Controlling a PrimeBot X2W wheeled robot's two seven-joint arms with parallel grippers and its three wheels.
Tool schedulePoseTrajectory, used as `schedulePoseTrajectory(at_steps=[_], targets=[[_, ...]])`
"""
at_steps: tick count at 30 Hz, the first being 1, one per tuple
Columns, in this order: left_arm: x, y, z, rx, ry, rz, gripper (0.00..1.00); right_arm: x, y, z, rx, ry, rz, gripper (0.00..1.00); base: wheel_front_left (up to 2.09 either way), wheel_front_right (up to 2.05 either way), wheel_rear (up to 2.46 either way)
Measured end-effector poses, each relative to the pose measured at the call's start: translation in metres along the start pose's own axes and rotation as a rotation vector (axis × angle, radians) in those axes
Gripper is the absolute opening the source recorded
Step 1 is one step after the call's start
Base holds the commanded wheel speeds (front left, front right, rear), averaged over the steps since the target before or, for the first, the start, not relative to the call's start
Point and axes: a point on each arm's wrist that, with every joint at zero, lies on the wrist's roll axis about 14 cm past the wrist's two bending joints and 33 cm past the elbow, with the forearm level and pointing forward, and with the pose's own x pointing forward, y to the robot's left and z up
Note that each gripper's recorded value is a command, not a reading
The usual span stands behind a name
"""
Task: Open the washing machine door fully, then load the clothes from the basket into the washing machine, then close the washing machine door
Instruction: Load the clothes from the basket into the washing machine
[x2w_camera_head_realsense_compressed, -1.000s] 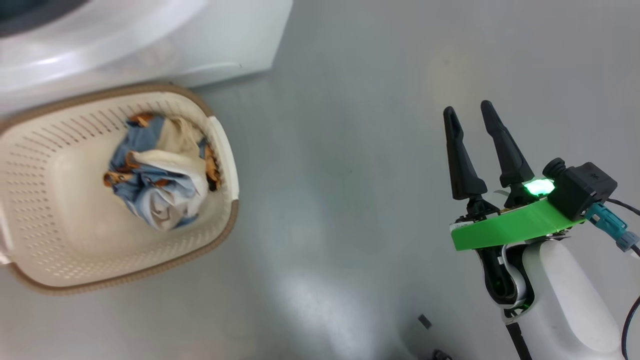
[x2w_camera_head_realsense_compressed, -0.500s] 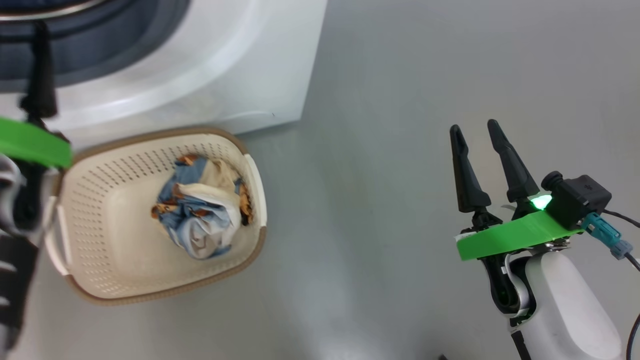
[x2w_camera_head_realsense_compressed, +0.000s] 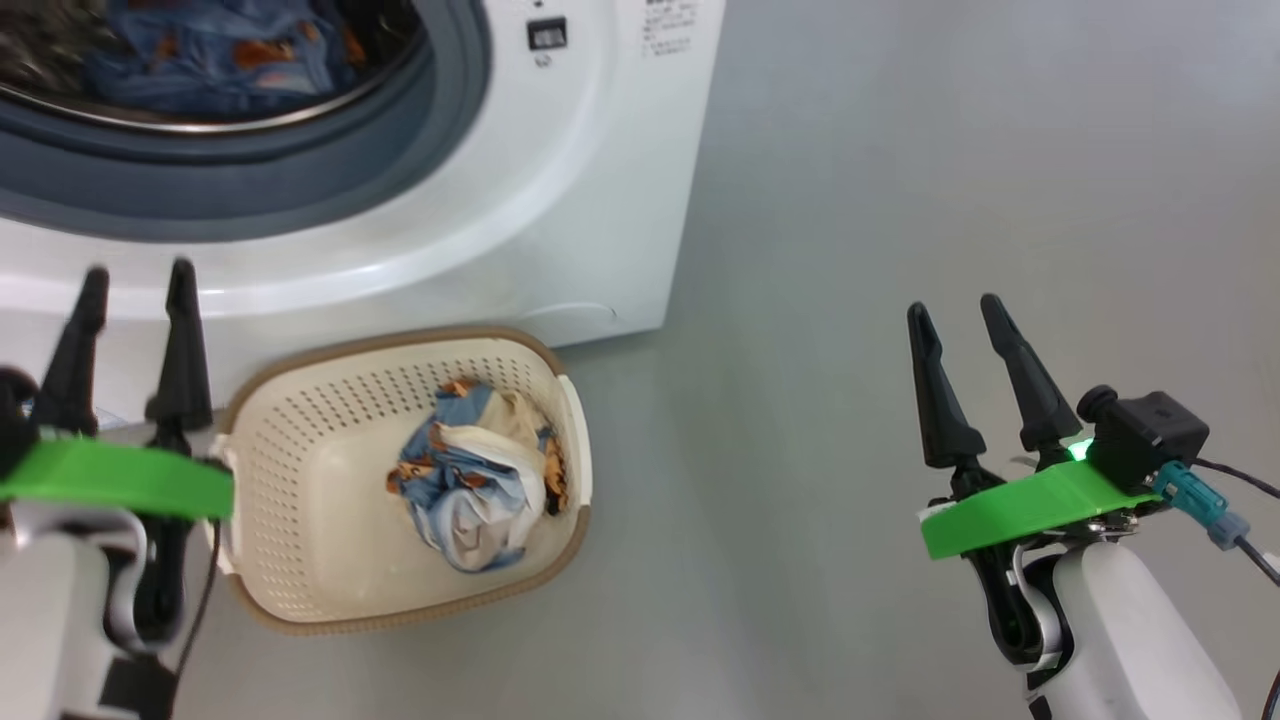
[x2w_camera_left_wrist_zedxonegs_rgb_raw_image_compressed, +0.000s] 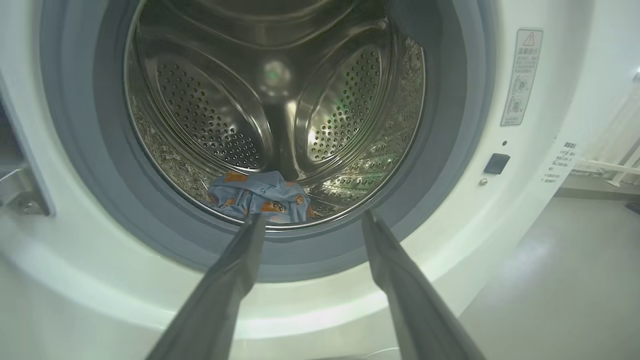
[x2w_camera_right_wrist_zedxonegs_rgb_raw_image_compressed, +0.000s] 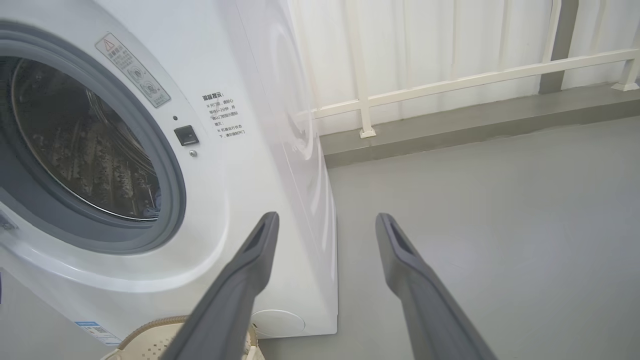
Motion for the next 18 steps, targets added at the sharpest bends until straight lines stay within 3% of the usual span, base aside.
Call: schedulePoseTrajectory(at_steps=[9, 18], targets=[[-0.047, 0.017, 0.01, -0.015, -0.039, 0.099, 1.0, -0.004, 0.012, 0.019, -0.019, -0.044, 0.038, 1.0, 0.0, 0.0, 0.0], [-0.073, 0.002, 0.012, -0.025, -0.056, 0.104, 1.0, -0.02, 0.01, 0.028, -0.043, -0.052, 0.045, 1.0, 0.0, 0.0, 0.0]])
